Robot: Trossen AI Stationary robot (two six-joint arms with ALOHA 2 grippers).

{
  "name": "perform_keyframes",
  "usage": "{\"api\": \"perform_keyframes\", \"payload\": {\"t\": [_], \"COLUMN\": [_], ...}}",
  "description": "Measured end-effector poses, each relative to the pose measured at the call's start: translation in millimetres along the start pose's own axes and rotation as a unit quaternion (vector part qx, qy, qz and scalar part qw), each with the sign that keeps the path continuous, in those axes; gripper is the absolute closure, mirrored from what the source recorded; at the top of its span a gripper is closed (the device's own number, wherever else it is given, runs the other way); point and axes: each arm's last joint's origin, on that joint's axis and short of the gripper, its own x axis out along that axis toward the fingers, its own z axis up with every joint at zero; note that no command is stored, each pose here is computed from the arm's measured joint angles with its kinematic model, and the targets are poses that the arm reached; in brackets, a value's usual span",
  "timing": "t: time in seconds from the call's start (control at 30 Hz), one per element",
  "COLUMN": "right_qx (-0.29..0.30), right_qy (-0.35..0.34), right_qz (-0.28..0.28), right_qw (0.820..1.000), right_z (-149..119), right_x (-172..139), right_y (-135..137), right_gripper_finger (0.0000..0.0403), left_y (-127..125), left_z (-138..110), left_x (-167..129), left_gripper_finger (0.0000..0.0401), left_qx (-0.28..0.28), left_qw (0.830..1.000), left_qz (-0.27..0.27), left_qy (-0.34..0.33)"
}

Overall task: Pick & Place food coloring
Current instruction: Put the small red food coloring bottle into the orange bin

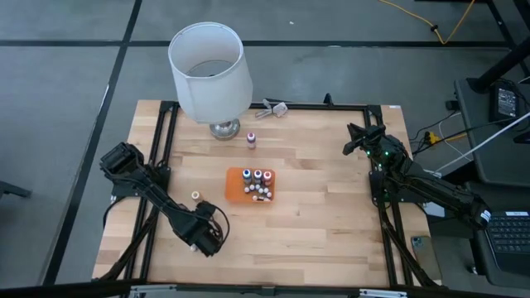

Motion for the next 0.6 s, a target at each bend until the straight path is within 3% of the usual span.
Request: {"api": "perform_keyframes", "payload": {"t": [0.6], "right_qx": [0.000], "right_qy": [0.000], "right_qz": [0.000], "right_qw": [1.000], "right_z": [0.1], "right_x": [0.0], "right_y": [0.0], "right_gripper_finger": [0.0345], "left_y": [-0.7], "left_z": [7.9], "left_x": [0.7], "left_gripper_finger": [0.0238], "left_qx": [0.012], "left_qw": [1.000], "left_qz": [0.002], "left_qy": [-0.005]}}
